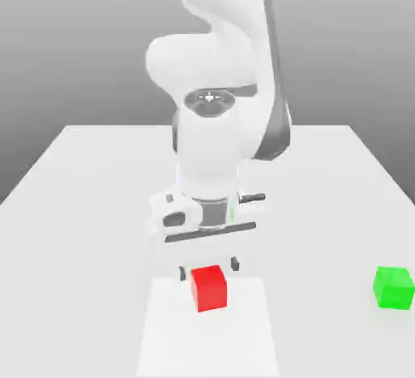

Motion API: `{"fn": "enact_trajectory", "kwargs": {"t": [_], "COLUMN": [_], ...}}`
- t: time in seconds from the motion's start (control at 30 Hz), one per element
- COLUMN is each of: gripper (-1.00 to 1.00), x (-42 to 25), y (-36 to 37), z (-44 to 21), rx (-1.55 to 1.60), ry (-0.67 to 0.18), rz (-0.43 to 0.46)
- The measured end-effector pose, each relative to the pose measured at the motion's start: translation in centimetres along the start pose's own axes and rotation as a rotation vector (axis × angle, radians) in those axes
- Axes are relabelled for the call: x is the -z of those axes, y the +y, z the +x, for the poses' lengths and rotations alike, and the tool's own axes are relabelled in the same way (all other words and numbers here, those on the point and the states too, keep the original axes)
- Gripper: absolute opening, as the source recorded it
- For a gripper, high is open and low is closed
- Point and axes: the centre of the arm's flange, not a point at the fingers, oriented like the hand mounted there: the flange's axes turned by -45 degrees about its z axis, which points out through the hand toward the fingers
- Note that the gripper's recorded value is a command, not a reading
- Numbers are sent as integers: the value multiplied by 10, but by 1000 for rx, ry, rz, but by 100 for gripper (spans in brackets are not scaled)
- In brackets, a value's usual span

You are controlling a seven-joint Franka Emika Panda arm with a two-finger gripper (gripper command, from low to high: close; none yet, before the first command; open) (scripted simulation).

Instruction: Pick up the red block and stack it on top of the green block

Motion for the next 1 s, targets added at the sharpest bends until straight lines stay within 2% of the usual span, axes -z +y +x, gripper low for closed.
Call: {"fn": "enact_trajectory", "kwargs": {"t": [0.03,0.27,0.5,0.8,1.0], "gripper": [-100,-100,-100,-100,-100], "x": [-7,-8,47,72,86], "y": [0,0,0,-146,-277], "z": [-1,-1,-1,64,68], "rx": [0,0,-2,58,96], "ry": [0,-1,-1,-2,1], "rz": [0,0,1,-17,-6]}}
